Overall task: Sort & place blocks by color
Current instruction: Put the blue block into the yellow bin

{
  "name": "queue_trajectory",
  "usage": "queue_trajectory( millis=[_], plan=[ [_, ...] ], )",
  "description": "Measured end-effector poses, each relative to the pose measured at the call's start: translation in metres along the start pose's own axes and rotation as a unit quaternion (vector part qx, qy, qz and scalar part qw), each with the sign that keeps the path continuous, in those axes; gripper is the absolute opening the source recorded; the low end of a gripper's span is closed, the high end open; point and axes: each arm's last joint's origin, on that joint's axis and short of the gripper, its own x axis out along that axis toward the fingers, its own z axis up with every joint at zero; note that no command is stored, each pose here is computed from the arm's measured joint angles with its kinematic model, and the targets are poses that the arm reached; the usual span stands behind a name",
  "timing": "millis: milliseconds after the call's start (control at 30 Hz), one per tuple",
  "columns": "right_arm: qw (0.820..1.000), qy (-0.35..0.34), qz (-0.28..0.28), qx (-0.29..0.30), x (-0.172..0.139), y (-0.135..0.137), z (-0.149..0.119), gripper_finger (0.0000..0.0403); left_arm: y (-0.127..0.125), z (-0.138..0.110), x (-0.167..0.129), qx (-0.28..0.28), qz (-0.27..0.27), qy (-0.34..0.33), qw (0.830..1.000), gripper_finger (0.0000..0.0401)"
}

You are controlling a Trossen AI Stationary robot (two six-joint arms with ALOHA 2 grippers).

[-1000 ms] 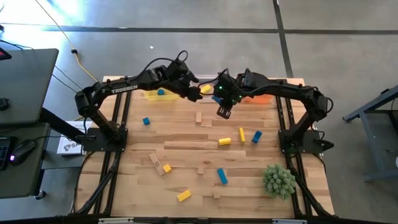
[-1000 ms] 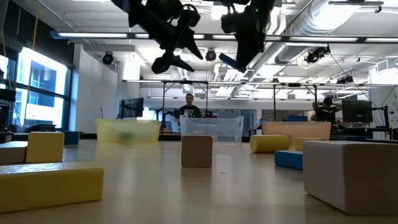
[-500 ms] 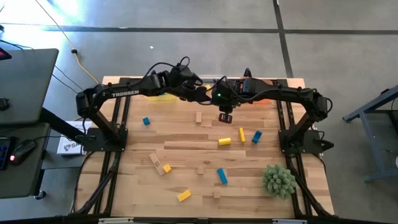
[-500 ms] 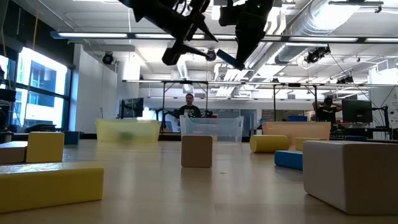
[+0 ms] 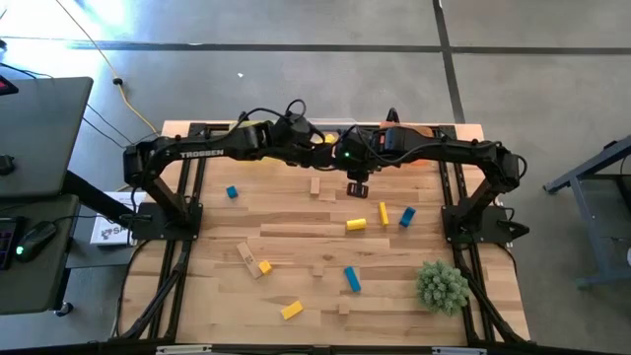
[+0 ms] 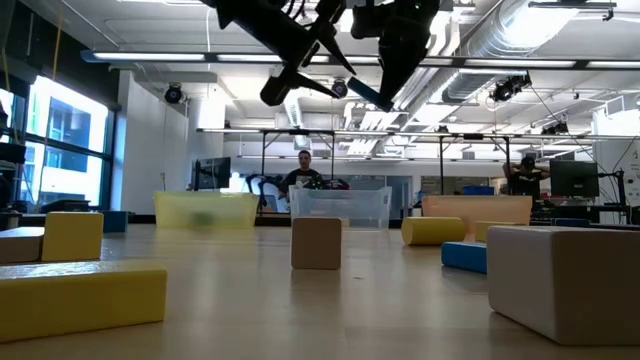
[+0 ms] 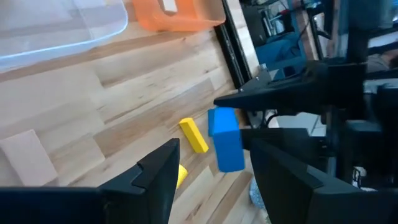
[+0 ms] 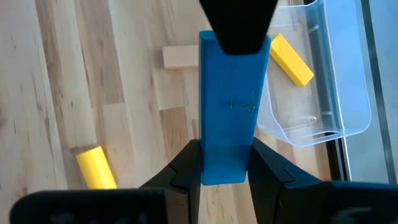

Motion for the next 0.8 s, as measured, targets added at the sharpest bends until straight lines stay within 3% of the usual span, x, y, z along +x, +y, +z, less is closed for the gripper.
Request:
queue_trajectory(
  millis=[633, 800],
  plan=[
    [0.999, -0.052, -0.003, -0.002, -0.002, 0.006, 0.011, 0.0075, -0.002, 0.001, -0.001, -0.022, 0.003, -0.02, 1.0, 0.0186],
    [0.998, -0.055, -0.025, -0.001, -0.002, 0.005, 0.012, 0.0075, -0.002, 0.001, -0.002, -0.023, 0.004, -0.02, 1.0, 0.0182]
  ],
)
